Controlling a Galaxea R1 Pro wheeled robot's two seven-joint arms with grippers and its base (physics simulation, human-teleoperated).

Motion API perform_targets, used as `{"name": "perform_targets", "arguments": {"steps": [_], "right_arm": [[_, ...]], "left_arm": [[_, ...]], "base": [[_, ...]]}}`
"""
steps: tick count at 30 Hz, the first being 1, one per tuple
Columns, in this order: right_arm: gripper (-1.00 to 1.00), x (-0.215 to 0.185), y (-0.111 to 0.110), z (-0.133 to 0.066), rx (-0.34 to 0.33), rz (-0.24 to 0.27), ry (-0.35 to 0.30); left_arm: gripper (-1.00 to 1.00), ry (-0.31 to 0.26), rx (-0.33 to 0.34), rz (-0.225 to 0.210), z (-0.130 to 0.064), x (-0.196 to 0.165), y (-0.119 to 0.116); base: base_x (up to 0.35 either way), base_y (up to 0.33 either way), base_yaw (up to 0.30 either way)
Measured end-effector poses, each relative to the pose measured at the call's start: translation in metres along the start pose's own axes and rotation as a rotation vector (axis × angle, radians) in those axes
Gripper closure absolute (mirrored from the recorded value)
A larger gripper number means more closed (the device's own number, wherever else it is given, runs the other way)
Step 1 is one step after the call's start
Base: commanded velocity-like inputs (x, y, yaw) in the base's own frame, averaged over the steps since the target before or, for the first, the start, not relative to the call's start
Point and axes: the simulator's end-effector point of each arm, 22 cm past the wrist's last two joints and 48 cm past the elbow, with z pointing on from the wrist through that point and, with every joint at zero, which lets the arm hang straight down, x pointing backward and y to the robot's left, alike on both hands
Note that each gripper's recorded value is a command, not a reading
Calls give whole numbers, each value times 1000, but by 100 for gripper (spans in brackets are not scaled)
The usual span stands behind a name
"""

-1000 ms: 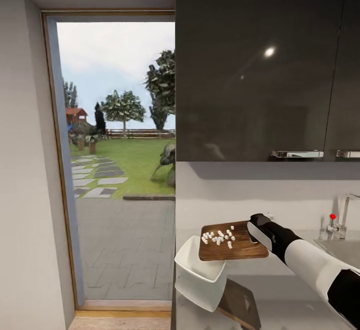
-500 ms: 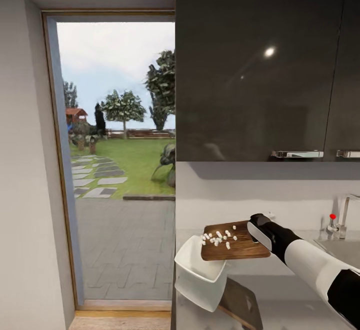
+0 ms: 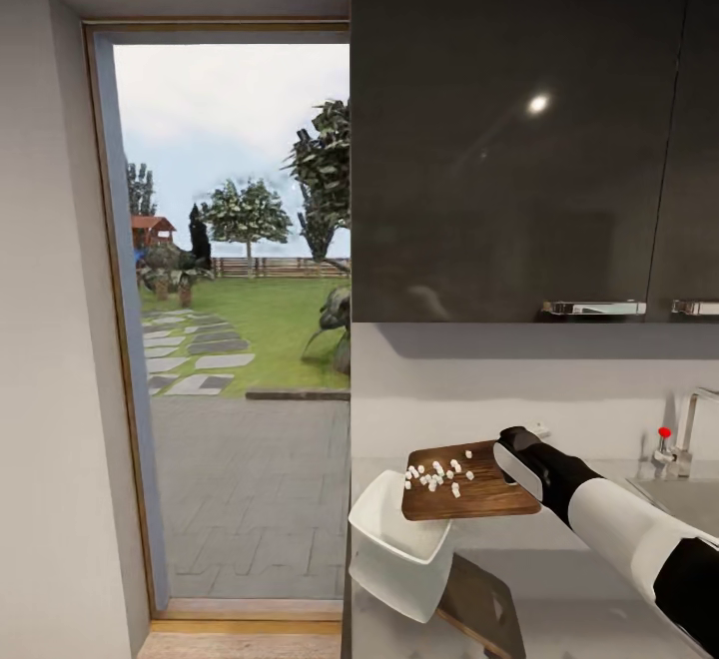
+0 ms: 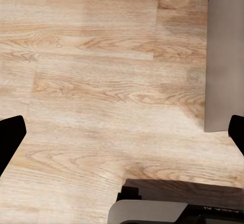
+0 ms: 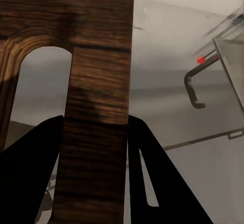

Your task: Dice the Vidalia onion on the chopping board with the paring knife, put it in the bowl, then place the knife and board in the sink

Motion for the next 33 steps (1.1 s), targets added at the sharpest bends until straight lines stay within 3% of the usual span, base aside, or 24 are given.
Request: {"name": "perform_targets", "arguments": {"steps": [21, 33], "right_arm": [[100, 0, -1, 0, 3, 0, -1], [100, -4, -6, 0, 28, -28, -18]], "left_arm": [[-100, 0, 0, 0, 0, 0, 0], [-100, 0, 0, 0, 0, 0, 0]], "base": [[64, 13, 0], [46, 0, 0]]}}
